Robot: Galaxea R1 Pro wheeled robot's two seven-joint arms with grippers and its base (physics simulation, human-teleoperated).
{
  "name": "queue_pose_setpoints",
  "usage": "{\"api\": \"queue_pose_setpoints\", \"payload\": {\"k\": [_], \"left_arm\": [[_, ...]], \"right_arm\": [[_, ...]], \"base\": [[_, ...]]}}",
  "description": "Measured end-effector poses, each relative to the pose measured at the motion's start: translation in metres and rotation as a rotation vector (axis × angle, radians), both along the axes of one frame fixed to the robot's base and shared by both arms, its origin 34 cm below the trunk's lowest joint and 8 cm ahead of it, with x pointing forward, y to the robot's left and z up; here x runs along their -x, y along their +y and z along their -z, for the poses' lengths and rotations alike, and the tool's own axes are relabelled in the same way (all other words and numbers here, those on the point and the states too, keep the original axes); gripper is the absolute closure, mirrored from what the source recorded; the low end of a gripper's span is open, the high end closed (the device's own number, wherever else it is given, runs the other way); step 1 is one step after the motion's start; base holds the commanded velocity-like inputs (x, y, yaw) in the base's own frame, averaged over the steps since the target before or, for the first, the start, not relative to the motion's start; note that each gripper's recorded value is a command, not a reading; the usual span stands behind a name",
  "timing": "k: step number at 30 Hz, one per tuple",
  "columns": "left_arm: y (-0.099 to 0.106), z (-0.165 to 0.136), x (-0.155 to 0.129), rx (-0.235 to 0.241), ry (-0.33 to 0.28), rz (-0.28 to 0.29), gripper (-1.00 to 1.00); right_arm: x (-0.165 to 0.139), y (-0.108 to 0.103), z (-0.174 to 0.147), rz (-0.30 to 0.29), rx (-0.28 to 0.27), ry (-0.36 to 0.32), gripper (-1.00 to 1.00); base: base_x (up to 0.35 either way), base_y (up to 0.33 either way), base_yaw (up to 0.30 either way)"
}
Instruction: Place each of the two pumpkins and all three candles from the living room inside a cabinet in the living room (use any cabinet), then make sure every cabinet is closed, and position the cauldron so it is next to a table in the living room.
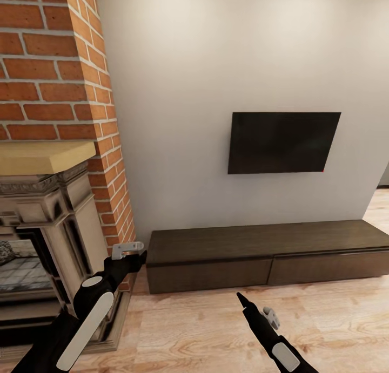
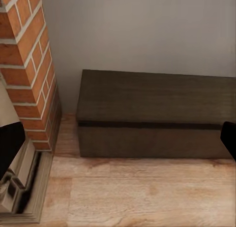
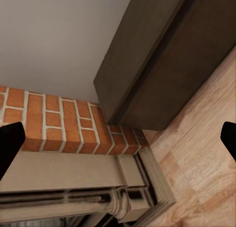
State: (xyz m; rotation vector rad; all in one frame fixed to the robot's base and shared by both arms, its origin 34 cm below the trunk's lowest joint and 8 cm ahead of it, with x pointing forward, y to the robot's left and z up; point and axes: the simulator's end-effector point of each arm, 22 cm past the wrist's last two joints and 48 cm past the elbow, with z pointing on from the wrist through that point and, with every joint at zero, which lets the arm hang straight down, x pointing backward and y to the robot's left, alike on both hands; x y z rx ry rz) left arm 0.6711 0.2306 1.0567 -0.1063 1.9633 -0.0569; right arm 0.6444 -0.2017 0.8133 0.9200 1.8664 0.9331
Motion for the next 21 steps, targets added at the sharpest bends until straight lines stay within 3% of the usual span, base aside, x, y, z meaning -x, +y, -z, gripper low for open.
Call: {"api": "queue_pose_setpoints", "payload": {"k": [9, 21], "left_arm": [[-0.0007, -0.0005, 0.0002, 0.0, -0.001, 0.003, -1.0], [-0.001, -0.0012, -0.0001, -0.002, -0.002, 0.003, -1.0]], "right_arm": [[-0.0001, -0.0015, -0.0008, 0.004, -0.002, -0.003, -1.0], [0.0011, -0.0033, 0.0009, 0.007, -0.002, 0.002, -1.0]], "base": [[0.124, 0.179, 0.0], [0.242, -0.184, 0.0]]}}
